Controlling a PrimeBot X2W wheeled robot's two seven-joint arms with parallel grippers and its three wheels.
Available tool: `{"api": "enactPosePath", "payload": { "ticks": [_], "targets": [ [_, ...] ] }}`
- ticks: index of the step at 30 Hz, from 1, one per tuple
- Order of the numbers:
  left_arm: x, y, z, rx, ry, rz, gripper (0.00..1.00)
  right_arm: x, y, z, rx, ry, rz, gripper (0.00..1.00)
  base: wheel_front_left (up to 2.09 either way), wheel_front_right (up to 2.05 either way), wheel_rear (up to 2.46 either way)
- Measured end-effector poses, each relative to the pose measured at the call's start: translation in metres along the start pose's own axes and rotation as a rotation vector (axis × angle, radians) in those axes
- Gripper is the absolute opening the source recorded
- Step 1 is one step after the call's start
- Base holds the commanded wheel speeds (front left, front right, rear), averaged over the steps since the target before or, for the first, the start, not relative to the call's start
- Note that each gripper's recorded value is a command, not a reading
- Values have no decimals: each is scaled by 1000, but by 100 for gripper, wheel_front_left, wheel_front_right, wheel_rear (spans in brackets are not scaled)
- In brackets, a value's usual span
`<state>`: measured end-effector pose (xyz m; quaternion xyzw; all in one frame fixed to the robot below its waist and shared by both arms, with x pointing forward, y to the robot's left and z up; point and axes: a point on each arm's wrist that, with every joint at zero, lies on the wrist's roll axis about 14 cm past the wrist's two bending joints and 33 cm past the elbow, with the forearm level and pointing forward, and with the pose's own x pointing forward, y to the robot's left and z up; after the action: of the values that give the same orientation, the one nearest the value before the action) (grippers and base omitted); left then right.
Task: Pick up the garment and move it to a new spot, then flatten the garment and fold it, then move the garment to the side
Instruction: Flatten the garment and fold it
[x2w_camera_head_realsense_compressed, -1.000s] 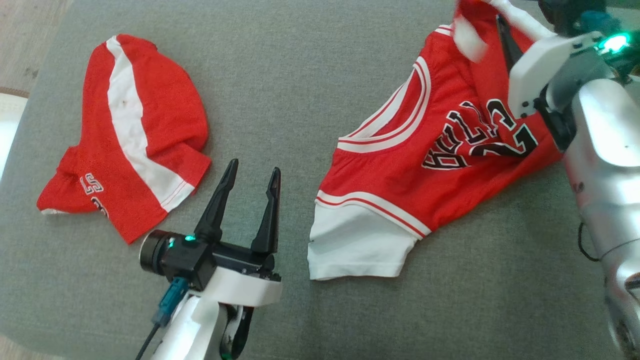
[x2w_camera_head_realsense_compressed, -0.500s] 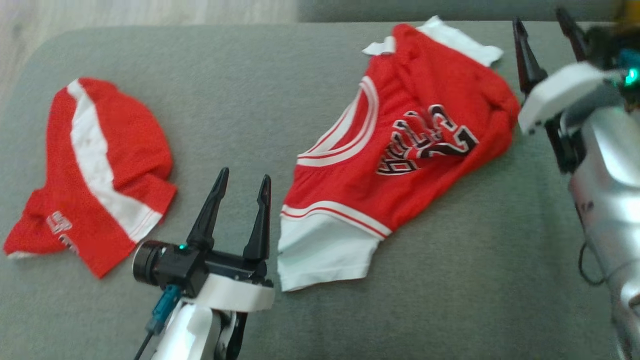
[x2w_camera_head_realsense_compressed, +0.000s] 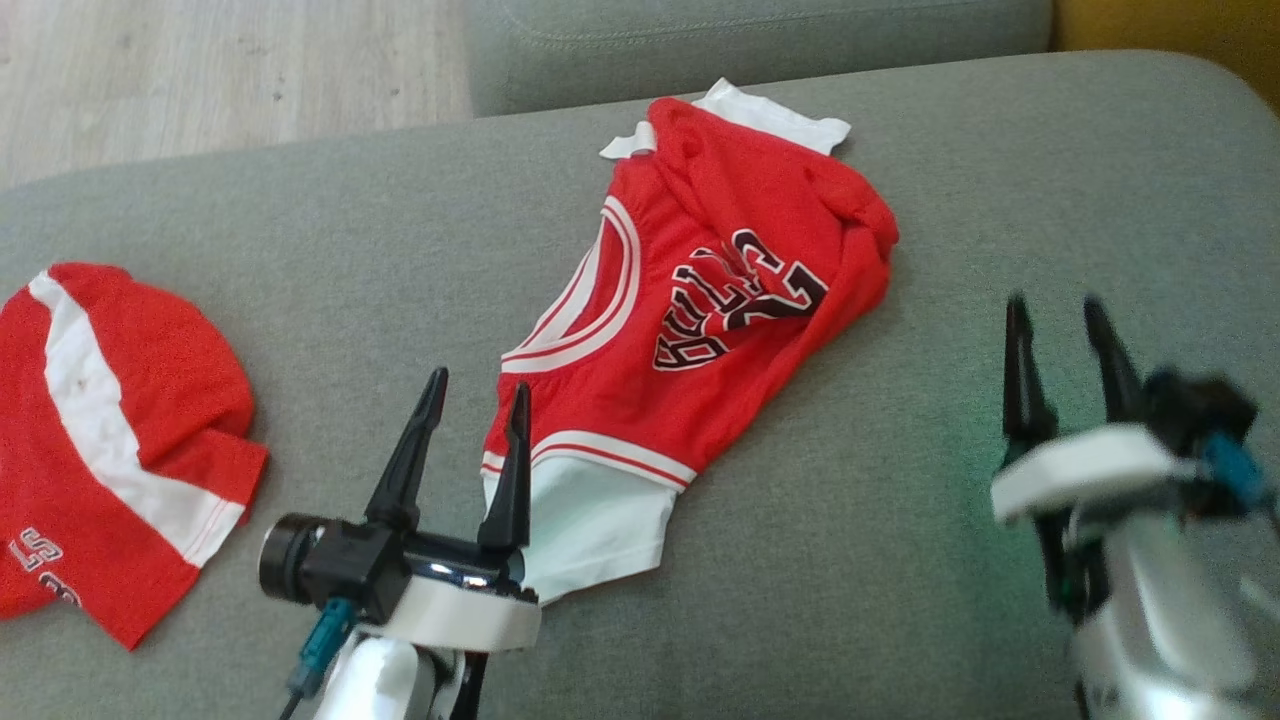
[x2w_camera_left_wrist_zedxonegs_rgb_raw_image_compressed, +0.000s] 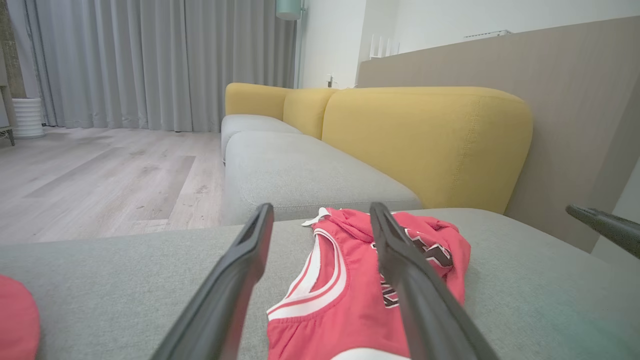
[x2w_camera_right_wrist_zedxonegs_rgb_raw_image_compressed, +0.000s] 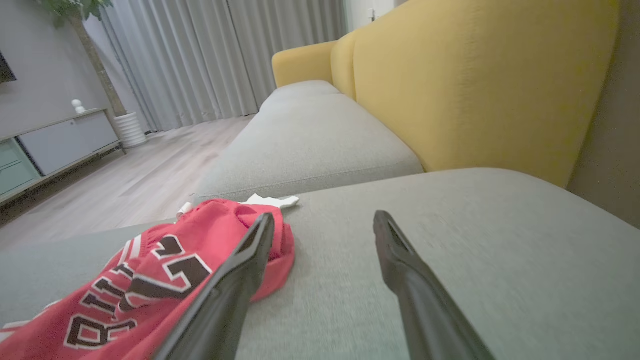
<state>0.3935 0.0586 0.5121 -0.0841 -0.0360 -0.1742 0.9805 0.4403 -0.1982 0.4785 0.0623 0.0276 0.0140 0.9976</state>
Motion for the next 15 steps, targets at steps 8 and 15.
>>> {"api": "enactPosePath", "payload": {
  "ticks": [8,15],
  "targets": [
    [-5,-2,-2,-37,5,0,100,-58,-11,-33,16,52,-70,100,0,0,0],
    [-6,1,-1,-42,5,7,100,-56,-7,-28,68,30,-68,100,0,0,0]
  ]
}}
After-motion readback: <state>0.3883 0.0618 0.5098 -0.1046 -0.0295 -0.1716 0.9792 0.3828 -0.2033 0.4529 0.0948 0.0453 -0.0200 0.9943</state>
